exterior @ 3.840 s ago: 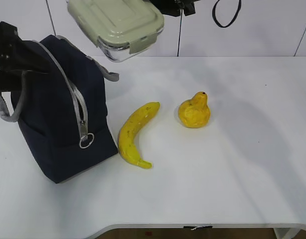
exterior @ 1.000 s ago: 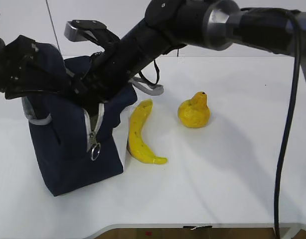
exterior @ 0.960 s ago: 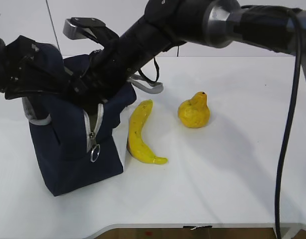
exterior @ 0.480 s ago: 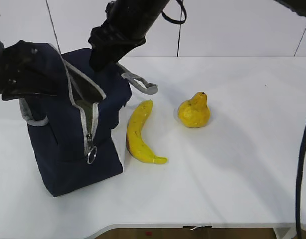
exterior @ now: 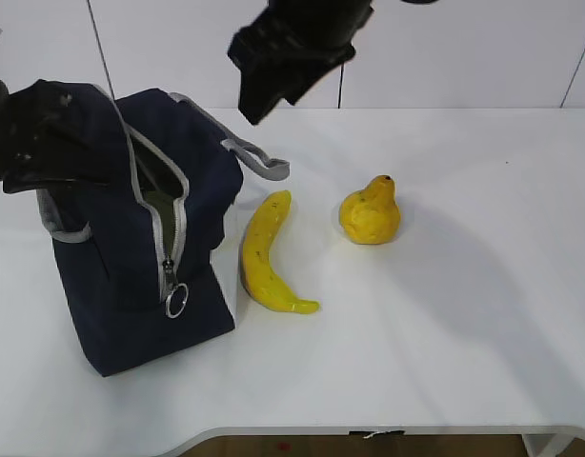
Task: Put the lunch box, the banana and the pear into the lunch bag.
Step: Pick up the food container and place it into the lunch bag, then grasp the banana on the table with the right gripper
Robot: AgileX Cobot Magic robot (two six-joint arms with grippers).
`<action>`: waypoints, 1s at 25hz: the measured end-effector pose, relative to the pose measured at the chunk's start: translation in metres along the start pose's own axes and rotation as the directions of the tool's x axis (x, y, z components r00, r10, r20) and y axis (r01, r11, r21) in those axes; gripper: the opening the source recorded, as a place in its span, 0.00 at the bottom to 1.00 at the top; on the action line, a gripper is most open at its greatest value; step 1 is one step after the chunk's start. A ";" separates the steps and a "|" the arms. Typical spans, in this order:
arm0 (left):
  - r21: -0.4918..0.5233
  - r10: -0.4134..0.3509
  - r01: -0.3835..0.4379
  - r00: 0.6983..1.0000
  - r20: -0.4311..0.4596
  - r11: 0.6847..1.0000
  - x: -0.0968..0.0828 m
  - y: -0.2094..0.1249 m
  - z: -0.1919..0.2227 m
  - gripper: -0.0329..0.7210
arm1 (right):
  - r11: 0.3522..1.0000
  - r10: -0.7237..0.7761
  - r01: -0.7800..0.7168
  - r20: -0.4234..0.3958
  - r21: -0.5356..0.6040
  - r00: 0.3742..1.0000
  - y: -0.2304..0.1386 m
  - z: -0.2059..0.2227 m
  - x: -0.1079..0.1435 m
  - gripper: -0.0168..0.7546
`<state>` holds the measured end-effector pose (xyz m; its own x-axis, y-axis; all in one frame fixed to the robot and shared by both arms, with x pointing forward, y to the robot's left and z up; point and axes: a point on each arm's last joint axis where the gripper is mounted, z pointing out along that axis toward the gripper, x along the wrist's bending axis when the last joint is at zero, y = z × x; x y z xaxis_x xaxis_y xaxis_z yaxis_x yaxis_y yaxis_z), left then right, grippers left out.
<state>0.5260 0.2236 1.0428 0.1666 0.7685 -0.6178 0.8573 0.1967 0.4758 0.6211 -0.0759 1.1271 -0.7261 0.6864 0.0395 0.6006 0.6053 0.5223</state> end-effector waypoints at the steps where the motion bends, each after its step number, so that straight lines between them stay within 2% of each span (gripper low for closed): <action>1: 0.000 0.001 -0.001 1.000 0.000 1.000 0.000 0.000 0.000 0.07 | 0.999 0.021 -0.021 -0.003 0.032 1.000 -0.008 0.004 -0.004 0.62; 9: 0.002 0.007 -0.007 1.000 -0.004 1.000 0.000 0.000 0.000 0.07 | 0.939 0.266 -0.231 -0.112 0.254 0.957 -0.076 0.047 -0.032 0.62; 12: 0.002 0.007 -0.007 1.000 -0.004 1.000 0.000 0.000 0.000 0.07 | 0.919 0.315 -0.268 -0.131 0.289 0.940 -0.091 0.062 -0.033 0.62; 15: 0.002 0.007 -0.007 1.000 -0.004 1.000 0.000 0.000 0.000 0.07 | 0.923 0.338 -0.291 -0.171 0.251 0.926 -0.099 0.076 -0.029 0.62; 20: 0.003 0.009 -0.009 1.000 -0.005 1.000 0.000 0.000 0.000 0.07 | 0.951 0.308 -0.285 -0.264 0.122 0.914 -0.107 0.098 -0.023 0.62; 25: 0.003 0.009 -0.009 1.000 -0.005 1.000 0.000 0.000 0.000 0.07 | 0.970 0.239 -0.244 -0.255 0.012 0.937 -0.115 0.112 -0.024 0.62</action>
<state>0.5259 0.2239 1.0423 0.1715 0.7734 -0.6103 0.8573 0.1880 0.4792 0.6068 -0.1166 0.9711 -0.6221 0.6849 0.3794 0.7637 0.4241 0.4866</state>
